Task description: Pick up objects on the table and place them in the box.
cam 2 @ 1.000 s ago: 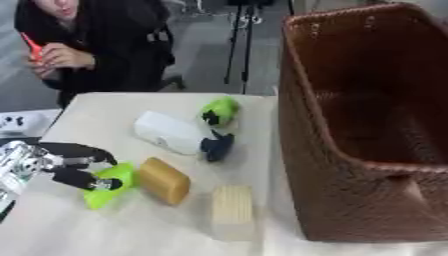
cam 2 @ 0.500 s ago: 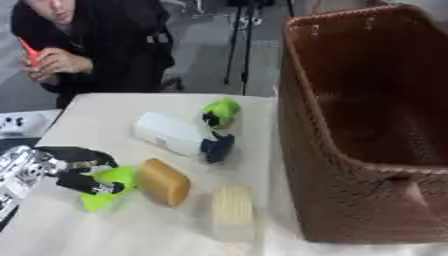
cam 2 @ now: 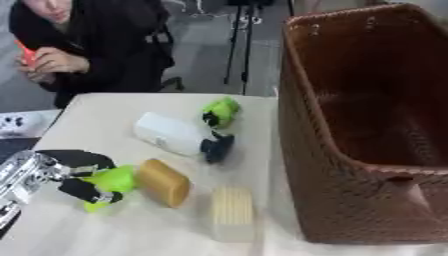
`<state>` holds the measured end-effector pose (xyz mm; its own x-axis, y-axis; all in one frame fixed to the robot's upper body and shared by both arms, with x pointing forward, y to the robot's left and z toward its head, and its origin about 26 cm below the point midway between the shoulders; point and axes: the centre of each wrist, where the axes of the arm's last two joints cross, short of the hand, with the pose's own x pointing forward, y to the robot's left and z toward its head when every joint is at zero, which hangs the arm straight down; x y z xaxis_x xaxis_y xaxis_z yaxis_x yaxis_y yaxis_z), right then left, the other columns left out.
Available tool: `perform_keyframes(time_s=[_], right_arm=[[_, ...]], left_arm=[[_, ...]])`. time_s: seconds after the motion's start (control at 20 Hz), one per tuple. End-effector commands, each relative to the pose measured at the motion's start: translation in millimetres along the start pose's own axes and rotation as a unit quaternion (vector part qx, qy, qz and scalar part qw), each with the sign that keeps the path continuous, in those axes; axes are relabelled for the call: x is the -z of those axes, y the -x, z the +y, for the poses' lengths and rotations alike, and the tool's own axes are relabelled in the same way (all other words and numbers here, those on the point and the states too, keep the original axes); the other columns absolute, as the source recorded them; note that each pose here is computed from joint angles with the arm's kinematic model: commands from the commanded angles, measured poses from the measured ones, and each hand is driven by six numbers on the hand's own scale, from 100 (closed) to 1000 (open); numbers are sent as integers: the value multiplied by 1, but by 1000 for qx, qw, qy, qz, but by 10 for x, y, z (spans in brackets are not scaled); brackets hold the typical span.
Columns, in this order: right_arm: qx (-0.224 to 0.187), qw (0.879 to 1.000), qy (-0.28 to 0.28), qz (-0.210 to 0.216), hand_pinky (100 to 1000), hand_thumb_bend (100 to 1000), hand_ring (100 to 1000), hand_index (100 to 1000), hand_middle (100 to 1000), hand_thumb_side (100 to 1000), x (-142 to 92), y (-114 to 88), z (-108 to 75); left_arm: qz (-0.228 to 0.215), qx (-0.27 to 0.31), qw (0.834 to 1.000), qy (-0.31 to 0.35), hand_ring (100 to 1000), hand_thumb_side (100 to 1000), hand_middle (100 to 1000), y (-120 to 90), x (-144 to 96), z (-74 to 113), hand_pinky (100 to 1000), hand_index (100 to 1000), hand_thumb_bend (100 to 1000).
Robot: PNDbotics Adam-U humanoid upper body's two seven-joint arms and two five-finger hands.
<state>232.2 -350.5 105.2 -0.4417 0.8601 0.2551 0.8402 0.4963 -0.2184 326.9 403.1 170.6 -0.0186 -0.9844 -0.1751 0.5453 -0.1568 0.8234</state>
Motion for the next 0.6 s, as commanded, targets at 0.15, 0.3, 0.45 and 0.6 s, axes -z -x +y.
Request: perform_keyframes(time_s=[0.15,0.3,0.45,0.6], right_arm=[[62,993,78,-56,803,100,750,613,737,872,54,-4,-20],[63,993,79,-56,804,100,750,612,736,875,55,-2,-23],[66,993,80,-56,804,100,750,611,736,875,60,2,-27],[67,993,81,-56,804,100,750,611,735,875,62,8,-35]], left_arm=[[10,17,1000,-4,1000,906,1000,45,-43,87,1000,1000,507],[9,18,1000,-2,1000,878,1000,44,-39,85,1000,1000,507],[12,28,1000,-2,1000,841,970,30,-30,92,1000,1000,458],[13,27,1000,-10,1000,830,943,24,-24,98,1000,1000,403]])
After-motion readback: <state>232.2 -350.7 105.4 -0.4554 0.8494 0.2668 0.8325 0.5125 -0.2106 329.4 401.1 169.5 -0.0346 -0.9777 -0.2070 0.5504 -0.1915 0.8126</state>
